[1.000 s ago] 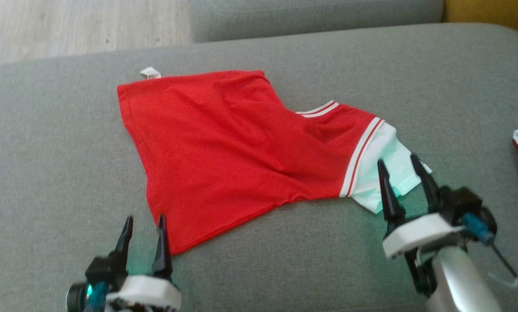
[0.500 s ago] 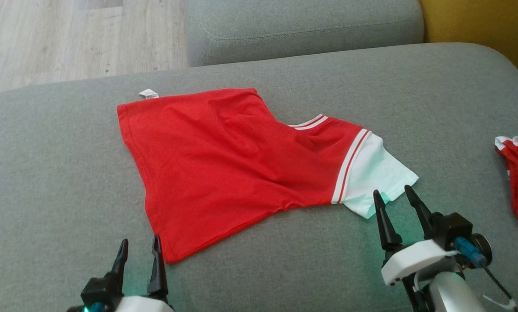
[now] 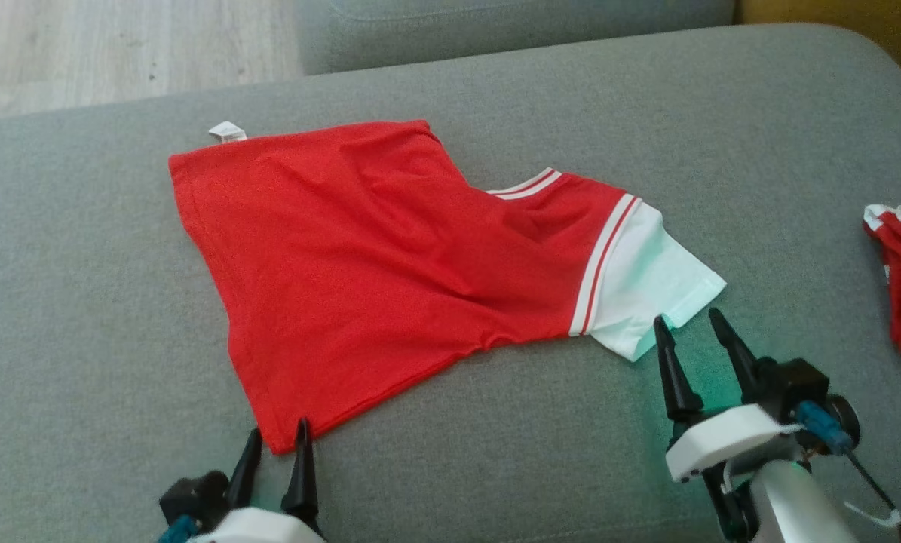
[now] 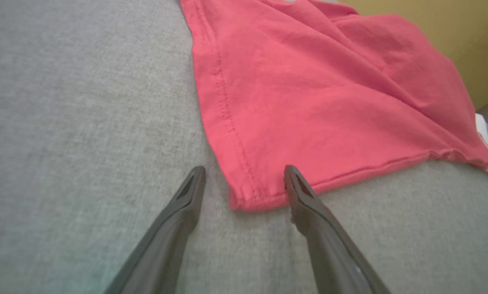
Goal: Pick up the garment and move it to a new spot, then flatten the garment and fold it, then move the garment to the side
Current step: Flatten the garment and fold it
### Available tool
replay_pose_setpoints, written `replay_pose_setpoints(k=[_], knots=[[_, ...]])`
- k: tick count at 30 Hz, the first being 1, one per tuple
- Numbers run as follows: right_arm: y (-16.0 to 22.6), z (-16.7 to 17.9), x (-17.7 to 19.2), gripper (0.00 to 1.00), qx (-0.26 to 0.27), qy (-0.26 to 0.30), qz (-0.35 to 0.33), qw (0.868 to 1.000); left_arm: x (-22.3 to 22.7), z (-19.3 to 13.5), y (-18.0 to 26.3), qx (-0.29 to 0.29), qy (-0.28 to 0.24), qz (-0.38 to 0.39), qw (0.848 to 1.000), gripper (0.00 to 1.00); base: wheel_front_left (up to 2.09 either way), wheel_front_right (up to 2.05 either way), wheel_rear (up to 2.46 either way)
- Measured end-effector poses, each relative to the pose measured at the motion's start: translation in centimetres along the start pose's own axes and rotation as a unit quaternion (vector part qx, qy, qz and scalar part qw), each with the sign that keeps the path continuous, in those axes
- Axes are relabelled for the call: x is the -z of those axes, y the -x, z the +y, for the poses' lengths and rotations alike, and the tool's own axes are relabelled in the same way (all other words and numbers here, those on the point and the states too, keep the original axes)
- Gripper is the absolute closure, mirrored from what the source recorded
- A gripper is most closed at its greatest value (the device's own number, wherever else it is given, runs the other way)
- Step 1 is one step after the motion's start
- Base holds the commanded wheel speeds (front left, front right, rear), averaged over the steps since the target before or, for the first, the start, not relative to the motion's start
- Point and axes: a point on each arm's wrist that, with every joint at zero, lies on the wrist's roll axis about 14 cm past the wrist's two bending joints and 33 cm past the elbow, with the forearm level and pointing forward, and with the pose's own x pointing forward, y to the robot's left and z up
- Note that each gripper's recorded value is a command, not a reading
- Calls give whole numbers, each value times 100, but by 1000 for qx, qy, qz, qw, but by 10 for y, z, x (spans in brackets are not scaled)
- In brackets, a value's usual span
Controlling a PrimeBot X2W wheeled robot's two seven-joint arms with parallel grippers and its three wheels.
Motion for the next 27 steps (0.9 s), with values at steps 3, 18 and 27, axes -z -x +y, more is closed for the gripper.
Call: replay_pose_setpoints(k=[3, 18, 27], knots=[[-4, -4, -3, 0, 5, 0, -4, 1000, -4, -4, -9, 8, 9, -3, 1000, 0, 0, 0, 0], [-21, -12, -6, 0, 15, -6, -6, 1000, 0, -23, -28, 49, 14, 16, 999, 100, 0, 0, 0], [-38, -61, -1, 0, 84, 8, 18, 996, -1, -21, -33, 49, -10, 14, 999, 100, 0, 0, 0]])
